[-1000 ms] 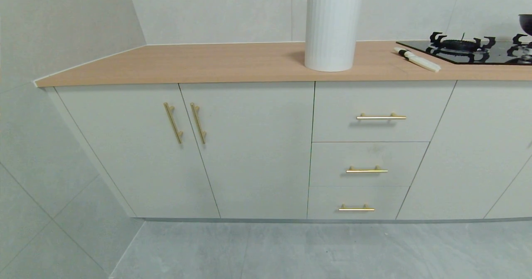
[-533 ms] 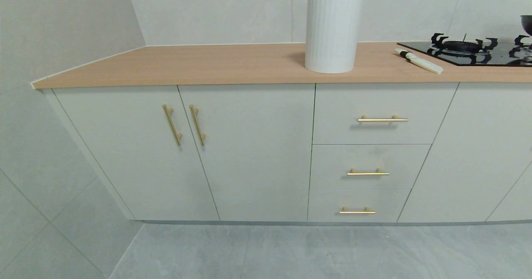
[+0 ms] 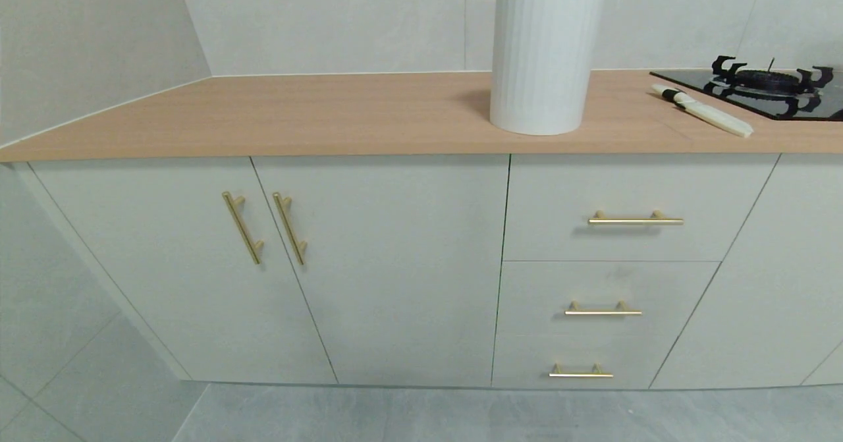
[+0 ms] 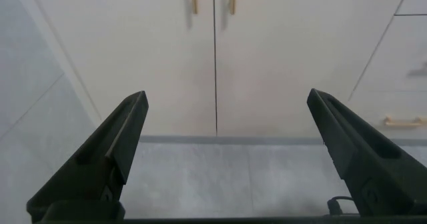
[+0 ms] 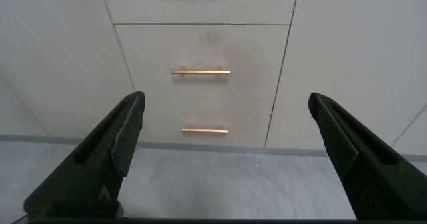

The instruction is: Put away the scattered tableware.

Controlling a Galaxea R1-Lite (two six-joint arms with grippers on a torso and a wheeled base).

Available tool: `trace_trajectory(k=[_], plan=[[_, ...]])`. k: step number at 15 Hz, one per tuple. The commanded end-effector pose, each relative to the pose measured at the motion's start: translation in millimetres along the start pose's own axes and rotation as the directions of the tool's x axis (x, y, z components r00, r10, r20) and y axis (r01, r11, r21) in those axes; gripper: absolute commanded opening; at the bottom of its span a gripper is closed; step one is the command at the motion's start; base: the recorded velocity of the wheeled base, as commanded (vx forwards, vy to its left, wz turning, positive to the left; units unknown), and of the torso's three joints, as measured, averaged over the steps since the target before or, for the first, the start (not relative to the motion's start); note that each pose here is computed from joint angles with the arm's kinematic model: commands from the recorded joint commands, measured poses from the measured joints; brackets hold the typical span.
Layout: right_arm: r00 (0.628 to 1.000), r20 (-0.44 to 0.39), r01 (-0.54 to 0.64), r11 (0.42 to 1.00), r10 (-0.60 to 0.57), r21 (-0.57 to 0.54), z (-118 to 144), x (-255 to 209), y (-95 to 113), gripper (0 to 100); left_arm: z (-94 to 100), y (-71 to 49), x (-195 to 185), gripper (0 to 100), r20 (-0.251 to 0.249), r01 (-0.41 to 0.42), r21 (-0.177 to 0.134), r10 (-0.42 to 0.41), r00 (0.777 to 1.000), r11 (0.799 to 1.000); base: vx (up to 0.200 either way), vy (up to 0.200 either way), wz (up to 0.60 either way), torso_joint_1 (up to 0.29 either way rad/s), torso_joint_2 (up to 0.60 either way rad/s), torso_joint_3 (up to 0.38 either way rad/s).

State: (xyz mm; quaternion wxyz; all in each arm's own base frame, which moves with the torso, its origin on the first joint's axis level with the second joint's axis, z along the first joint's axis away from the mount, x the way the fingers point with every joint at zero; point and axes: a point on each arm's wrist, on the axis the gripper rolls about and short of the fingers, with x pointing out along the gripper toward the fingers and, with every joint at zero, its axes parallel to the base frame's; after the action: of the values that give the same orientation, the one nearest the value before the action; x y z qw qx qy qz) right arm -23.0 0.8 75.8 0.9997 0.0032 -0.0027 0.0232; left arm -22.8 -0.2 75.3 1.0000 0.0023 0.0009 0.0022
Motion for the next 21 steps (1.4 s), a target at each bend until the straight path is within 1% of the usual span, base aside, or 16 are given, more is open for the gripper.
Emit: trace_trajectory(k=[1,14,20,21], plan=[[1.000,-0.002,-0.001,1.000,0.001,0.001,0.0,0.2,0.0,100,0.1,0.0,0.1,100,-0.001,0.000,0.000,0.000,1.000,1.000,0.200,0.000,0.00,0.002,0.00,0.007],[1.000,-0.002,-0.001,1.000,0.001,0.001,0.0,0.2,0.0,100,0.1,0.0,0.1,100,-0.001,0.000,0.000,0.000,1.000,1.000,0.200,0.000,0.00,0.002,0.00,0.001],[1.000,-0.002,0.000,1.000,0.000,-0.003,0.0,0.2,0.0,100,0.1,0.0,0.1,100,-0.001,0.000,0.000,0.000,1.000,1.000,0.000,0.000,0.00,0.000,0.00,0.000],[1.000,-0.002,0.000,1.000,0.000,-0.005,0.0,0.2,0.0,100,0.1,0.0,0.1,100,-0.001,-0.002,0.000,0.002,1.000,1.000,0.000,0.000,-0.60,-0.002,0.00,0.002]])
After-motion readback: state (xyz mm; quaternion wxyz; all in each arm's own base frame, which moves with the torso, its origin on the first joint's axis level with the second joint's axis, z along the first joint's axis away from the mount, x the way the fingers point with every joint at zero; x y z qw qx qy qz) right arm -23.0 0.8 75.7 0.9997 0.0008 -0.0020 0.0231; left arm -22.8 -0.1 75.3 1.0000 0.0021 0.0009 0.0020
